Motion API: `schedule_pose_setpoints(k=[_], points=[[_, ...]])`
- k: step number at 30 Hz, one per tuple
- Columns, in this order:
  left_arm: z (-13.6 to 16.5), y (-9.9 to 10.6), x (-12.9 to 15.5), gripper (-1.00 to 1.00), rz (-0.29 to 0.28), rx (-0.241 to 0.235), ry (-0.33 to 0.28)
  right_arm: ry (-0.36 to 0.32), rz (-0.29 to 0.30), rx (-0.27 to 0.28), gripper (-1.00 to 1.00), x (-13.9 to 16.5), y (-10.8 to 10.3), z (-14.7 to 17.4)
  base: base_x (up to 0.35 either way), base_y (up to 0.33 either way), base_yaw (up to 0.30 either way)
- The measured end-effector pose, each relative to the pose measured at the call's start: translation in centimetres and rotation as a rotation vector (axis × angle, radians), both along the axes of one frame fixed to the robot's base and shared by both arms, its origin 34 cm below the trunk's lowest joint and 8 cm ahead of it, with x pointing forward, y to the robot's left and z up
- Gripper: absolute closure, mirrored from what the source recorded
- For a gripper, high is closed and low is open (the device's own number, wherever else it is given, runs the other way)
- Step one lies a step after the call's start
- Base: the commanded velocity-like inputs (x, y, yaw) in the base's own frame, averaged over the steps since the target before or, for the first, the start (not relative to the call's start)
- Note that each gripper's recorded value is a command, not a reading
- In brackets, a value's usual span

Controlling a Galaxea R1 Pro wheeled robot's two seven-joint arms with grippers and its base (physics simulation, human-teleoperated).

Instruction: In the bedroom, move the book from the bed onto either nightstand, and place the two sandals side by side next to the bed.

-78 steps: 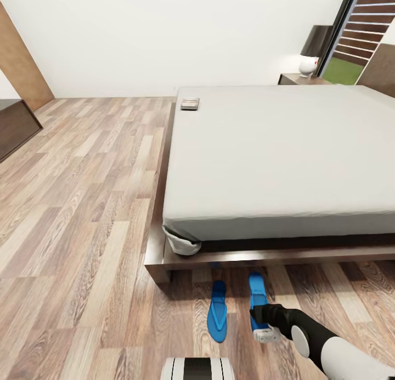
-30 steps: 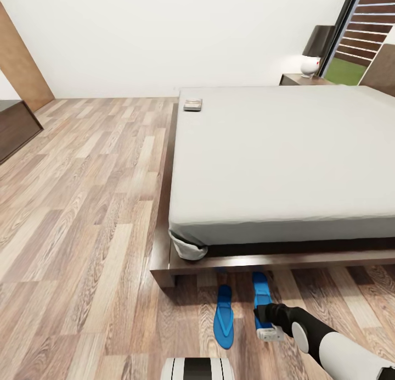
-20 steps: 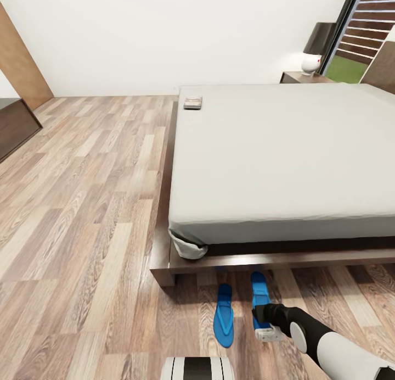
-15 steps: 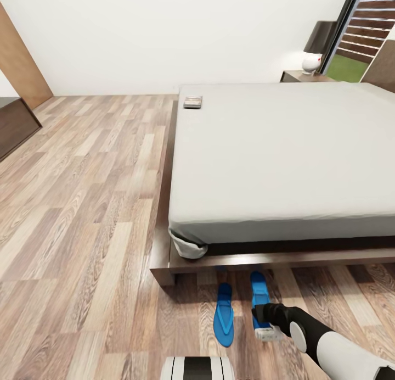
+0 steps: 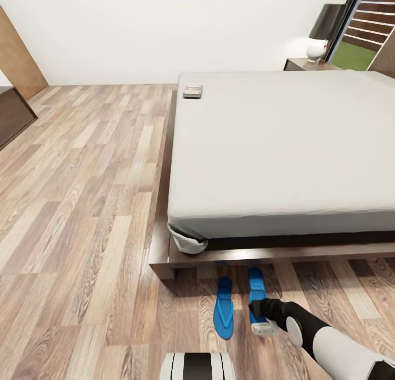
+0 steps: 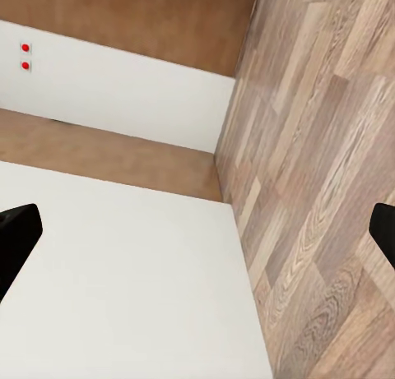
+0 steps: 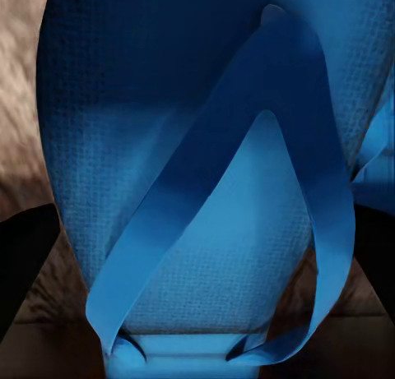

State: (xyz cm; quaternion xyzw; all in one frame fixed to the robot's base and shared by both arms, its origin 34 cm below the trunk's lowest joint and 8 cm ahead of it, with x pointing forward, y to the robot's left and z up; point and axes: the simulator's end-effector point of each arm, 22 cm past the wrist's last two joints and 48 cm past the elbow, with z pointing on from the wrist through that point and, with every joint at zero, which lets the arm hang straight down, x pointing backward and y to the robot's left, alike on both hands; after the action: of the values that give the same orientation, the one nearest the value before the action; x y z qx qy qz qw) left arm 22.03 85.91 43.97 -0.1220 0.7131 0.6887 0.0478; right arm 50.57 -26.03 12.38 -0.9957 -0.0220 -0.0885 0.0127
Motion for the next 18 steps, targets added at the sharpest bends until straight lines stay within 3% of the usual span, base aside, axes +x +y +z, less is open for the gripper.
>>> schedule_pose_setpoints(k=[9, 18], points=[[-0.5, 0.0, -0.2, -1.00, 0.000, -0.001, 0.029, 0.005, 0.006, 0.024, 1.00, 0.7, 2.0, -0.8, 0.000, 0.000, 0.000], [-0.8, 0.0, -0.3, -1.00, 0.000, 0.000, 0.049, 0.024, 0.002, 0.010, 1.00, 0.5, 1.4, -1.6, 0.000, 0.000, 0.000]])
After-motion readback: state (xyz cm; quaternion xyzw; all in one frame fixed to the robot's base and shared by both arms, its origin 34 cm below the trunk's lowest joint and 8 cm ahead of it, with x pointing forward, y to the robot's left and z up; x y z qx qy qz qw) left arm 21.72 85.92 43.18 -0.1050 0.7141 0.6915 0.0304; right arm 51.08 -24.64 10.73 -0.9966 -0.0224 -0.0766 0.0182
